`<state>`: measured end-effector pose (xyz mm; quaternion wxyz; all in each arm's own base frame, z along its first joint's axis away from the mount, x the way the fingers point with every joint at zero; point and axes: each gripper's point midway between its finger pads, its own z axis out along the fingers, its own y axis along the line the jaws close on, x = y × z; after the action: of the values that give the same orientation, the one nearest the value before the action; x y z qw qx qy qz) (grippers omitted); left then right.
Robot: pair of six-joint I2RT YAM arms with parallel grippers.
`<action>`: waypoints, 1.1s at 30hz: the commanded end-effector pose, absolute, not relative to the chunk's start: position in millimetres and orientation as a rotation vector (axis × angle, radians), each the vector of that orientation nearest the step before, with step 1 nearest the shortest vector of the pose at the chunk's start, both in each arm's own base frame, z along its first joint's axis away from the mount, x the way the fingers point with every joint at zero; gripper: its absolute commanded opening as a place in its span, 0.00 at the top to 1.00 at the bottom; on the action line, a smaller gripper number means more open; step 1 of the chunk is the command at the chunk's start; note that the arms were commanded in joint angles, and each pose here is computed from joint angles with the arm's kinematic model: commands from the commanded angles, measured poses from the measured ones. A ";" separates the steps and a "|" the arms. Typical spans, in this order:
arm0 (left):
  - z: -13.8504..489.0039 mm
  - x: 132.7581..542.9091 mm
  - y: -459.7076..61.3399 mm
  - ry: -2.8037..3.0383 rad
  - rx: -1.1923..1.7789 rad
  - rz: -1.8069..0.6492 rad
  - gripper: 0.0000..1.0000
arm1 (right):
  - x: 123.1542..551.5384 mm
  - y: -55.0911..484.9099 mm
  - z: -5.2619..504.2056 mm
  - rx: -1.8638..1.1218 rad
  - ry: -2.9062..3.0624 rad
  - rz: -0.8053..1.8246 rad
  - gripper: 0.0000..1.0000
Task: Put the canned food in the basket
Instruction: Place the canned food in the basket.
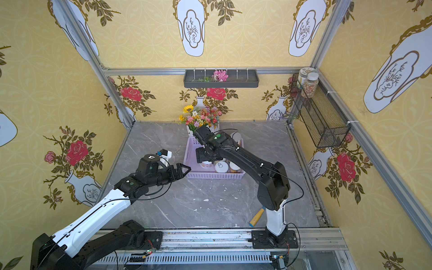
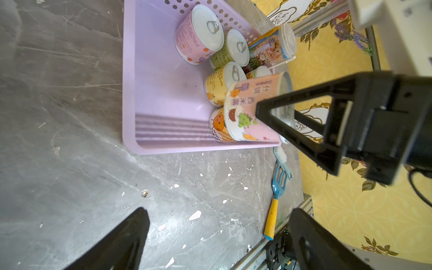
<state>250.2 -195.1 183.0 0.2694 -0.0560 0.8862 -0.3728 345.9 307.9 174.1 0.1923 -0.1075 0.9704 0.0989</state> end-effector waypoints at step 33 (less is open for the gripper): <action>174.1 251.0 -158.6 2.411 -0.216 -0.902 0.00 | 424.0 329.6 106.4 -0.302 2.754 0.087 0.48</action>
<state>252.5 -160.4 175.1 0.2741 -0.0858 0.8947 -0.3421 420.7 334.0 104.8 0.1757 -0.1174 0.9764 0.0450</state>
